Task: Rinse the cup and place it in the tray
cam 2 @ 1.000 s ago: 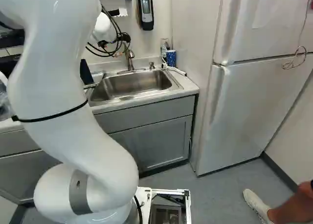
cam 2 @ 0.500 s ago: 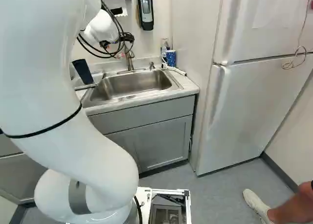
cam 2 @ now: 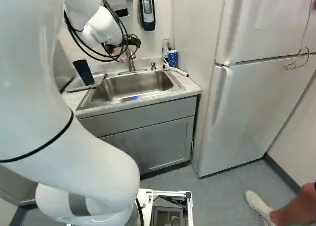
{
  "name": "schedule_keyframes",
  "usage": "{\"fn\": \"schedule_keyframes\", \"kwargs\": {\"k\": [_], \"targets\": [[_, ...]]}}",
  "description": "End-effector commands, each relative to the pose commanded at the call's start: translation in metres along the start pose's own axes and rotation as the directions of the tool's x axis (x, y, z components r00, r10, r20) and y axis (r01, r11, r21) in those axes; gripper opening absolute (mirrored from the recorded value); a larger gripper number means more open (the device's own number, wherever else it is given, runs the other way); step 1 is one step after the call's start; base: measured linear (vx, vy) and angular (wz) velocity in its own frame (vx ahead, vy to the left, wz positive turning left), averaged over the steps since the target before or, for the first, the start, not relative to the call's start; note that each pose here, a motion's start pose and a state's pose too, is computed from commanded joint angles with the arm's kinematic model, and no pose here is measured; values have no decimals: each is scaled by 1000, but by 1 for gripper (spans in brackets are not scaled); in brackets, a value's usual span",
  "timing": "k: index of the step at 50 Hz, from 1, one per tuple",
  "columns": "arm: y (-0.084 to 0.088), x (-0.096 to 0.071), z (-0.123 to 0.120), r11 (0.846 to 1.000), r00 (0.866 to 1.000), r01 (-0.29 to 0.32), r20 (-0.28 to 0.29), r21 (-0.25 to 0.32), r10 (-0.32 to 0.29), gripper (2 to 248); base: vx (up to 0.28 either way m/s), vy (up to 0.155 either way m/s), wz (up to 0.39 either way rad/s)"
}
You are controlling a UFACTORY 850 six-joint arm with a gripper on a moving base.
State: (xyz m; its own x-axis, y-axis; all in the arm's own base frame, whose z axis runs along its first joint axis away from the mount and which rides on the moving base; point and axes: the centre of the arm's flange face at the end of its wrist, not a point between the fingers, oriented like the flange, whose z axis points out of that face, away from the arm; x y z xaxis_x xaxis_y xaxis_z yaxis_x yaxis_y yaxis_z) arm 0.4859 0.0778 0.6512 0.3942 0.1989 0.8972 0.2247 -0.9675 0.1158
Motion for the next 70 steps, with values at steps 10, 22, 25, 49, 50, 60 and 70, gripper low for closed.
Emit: {"fn": "schedule_keyframes", "kwargs": {"k": [10,22,25,49,50,60,70], "targets": [[4,-14,-13,1000,997,-2,81,-28,4,247,0,0,0],[6,-25,-17,998,982,2,191,-57,9,247,0,0,0],[7,-27,-17,998,977,1,213,-63,12,247,0,0,0],[7,-36,-20,994,948,-67,305,-90,91,247,0,0,0],[7,-36,-20,993,947,-69,306,-91,94,247,0,0,0],[7,-37,-20,992,943,-85,315,-94,110,247,0,0,0],[7,-38,-20,990,937,-99,326,-98,126,247,0,0,0]]}}
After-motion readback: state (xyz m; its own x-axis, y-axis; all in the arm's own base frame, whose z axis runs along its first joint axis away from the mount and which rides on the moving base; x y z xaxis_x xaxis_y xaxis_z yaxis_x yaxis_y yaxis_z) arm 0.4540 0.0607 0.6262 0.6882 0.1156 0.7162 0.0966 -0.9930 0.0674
